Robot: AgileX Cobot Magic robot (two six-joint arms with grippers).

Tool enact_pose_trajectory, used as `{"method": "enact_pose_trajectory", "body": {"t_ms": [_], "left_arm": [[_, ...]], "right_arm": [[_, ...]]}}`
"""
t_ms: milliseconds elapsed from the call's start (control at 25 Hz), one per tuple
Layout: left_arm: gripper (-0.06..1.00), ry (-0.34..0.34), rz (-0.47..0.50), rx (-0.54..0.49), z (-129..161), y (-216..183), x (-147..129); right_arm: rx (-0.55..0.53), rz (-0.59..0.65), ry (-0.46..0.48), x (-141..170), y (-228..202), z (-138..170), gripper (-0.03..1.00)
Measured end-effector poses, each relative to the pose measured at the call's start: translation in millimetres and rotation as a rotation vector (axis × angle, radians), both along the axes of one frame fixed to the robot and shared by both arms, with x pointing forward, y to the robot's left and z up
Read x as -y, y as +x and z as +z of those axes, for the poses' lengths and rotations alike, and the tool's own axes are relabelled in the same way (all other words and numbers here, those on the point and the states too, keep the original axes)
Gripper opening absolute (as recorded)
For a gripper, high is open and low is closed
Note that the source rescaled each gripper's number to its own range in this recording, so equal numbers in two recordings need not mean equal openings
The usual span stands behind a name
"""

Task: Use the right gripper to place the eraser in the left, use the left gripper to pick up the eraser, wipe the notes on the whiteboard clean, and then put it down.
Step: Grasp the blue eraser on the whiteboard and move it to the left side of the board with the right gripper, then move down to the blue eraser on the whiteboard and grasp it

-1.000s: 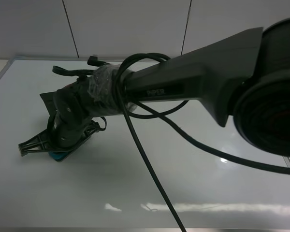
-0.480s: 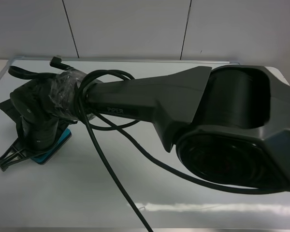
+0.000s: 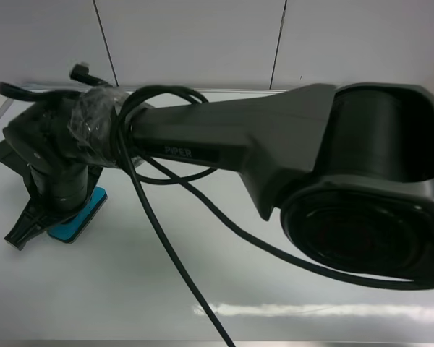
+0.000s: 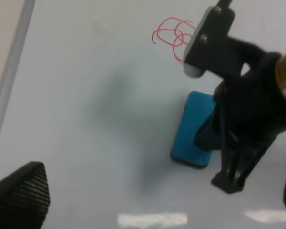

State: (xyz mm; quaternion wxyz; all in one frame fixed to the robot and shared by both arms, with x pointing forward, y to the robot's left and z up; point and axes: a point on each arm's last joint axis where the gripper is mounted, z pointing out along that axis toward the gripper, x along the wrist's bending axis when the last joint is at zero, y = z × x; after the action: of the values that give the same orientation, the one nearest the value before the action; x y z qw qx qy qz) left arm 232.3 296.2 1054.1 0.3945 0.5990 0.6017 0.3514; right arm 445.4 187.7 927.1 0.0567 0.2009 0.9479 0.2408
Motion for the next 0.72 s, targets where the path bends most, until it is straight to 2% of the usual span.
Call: {"method": "enact_pose_trajectory", "body": {"t_ms": [240, 400, 440, 520, 560, 640, 720], "left_arm": [[1.00, 0.000, 0.000, 0.000, 0, 0, 0], [1.00, 0.000, 0.000, 0.000, 0, 0, 0], [1.00, 0.000, 0.000, 0.000, 0, 0, 0], [1.00, 0.000, 0.000, 0.000, 0, 0, 0], [1.00, 0.000, 0.000, 0.000, 0, 0, 0], [1.00, 0.000, 0.000, 0.000, 0, 0, 0], [1.00, 0.000, 0.000, 0.000, 0, 0, 0]], "right_arm": [[0.114, 0.009, 0.083, 15, 1, 81, 0.03], [0.190, -0.016, 0.083, 35, 8, 121, 0.03], [0.190, -0.016, 0.083, 35, 8, 121, 0.03], [0.233, -0.044, 0.082, 46, 13, 141, 0.03], [0.281, -0.069, 0.085, 59, 16, 162, 0.04], [0.303, -0.077, 0.085, 64, 17, 170, 0.05], [0.342, -0.096, 0.094, 79, 19, 189, 0.13]]}}
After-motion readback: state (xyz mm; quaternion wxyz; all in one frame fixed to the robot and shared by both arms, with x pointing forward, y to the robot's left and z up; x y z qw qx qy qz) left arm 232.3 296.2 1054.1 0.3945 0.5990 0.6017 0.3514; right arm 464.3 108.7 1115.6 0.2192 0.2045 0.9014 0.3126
